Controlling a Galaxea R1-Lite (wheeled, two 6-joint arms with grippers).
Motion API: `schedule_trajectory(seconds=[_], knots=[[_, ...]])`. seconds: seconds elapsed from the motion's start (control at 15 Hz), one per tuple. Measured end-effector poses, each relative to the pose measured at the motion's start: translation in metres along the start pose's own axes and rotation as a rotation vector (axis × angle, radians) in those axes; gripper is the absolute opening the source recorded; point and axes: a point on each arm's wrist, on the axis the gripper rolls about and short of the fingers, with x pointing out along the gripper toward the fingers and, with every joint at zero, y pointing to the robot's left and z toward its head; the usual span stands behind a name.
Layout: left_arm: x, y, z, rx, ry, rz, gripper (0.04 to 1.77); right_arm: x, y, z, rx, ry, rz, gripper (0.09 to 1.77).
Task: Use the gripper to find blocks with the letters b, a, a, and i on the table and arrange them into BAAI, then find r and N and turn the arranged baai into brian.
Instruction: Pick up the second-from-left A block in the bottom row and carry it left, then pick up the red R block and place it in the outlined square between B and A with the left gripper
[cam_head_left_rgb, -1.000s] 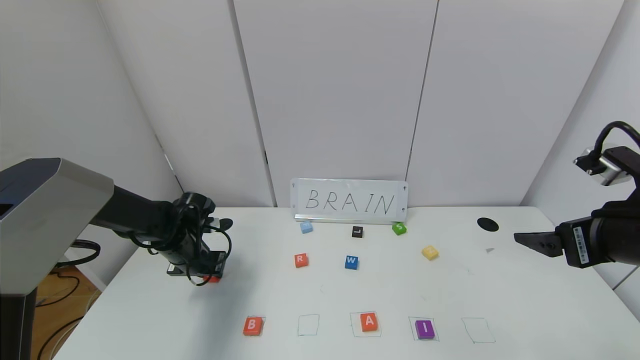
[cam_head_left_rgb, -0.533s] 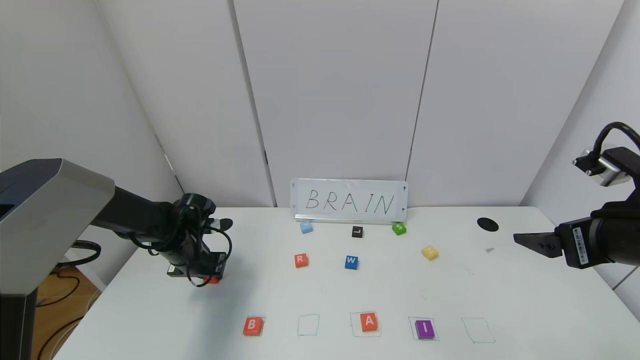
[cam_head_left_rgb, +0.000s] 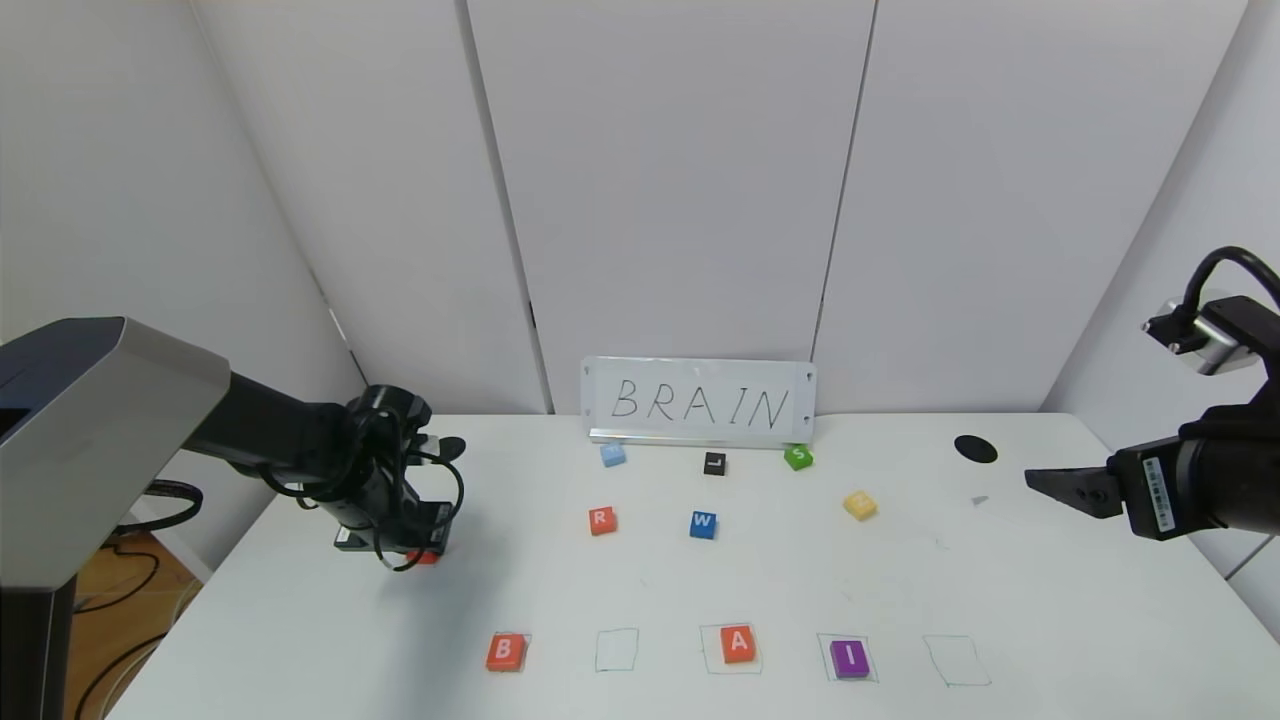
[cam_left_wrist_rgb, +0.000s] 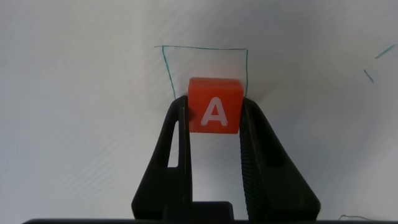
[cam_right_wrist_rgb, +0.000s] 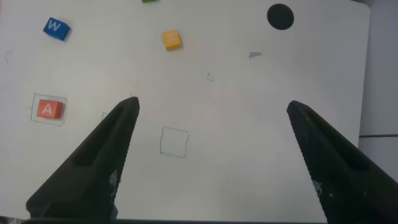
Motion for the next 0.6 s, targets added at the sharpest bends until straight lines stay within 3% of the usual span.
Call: schedule_trajectory(seconds=[0.07,0.33,0.6], knots=[[-0.0001,0.0,0.0001,0.0,-0.001,0.0,0.51,0.0,0.0001,-0.0001,-0.002,0.0,0.0,1.71],[-0.0007,0.0,0.0009,0.0,-0.006,0.0,0.97,0.0001,0.0001,-0.0004,-0.002,0.001,0.0,1.71],[-0.0023,0.0001,0.0014,-0.002,-0.009,0.0,1.27,0.0001,0.0001,-0.0005,-0.002,0.001,0.0,1.71]])
